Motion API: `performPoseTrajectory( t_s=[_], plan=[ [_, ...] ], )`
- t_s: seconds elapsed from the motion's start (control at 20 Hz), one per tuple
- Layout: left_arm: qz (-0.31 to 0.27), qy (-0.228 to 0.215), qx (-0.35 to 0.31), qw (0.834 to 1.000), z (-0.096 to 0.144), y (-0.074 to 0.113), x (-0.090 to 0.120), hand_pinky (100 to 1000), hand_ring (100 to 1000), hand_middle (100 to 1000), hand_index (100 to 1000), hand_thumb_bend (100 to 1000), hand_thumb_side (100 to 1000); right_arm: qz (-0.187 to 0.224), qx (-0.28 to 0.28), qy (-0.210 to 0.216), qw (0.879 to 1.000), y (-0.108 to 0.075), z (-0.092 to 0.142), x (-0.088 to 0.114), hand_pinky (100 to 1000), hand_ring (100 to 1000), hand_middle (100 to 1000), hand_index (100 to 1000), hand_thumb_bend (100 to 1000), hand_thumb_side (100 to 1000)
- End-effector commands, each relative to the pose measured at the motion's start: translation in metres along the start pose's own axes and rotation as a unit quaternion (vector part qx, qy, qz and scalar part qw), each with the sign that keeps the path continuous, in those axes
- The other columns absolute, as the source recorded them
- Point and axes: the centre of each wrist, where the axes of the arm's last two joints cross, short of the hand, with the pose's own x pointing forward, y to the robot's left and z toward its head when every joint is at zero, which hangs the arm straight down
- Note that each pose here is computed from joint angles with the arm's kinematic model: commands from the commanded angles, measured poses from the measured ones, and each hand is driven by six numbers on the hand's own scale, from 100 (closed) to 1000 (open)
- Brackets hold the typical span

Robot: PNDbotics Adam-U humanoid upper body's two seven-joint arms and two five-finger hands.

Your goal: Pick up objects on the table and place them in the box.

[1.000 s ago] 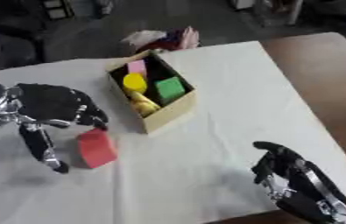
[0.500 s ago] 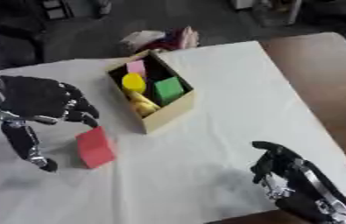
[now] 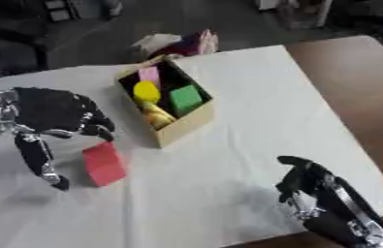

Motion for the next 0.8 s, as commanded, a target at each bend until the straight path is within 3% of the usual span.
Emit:
performPoseTrajectory(
  t_s=[0.05,0.45,0.65,0.8],
  plan=[
    [-0.039,-0.026,-0.04,0.998,0.0,0.001,-0.009,823,811,834,900,682,607,0.011,0.003,-0.008,1.0,-0.004,-0.002,0.005,699,467,482,853,100,358],
    [-0.039,-0.022,-0.03,0.999,-0.015,-0.012,-0.014,821,805,825,894,638,587,0.009,0.004,-0.009,1.0,-0.004,-0.003,0.006,699,467,482,853,100,359],
    [-0.031,-0.021,-0.016,0.999,-0.021,-0.018,-0.015,808,782,798,872,559,545,0.008,0.004,-0.01,1.0,-0.003,-0.003,0.006,699,467,482,853,100,359],
    [-0.021,-0.02,0.005,1.0,-0.024,-0.021,-0.016,774,723,732,811,449,472,0.008,0.003,-0.01,1.0,-0.003,-0.003,0.006,699,467,482,853,100,358]
  ],
)
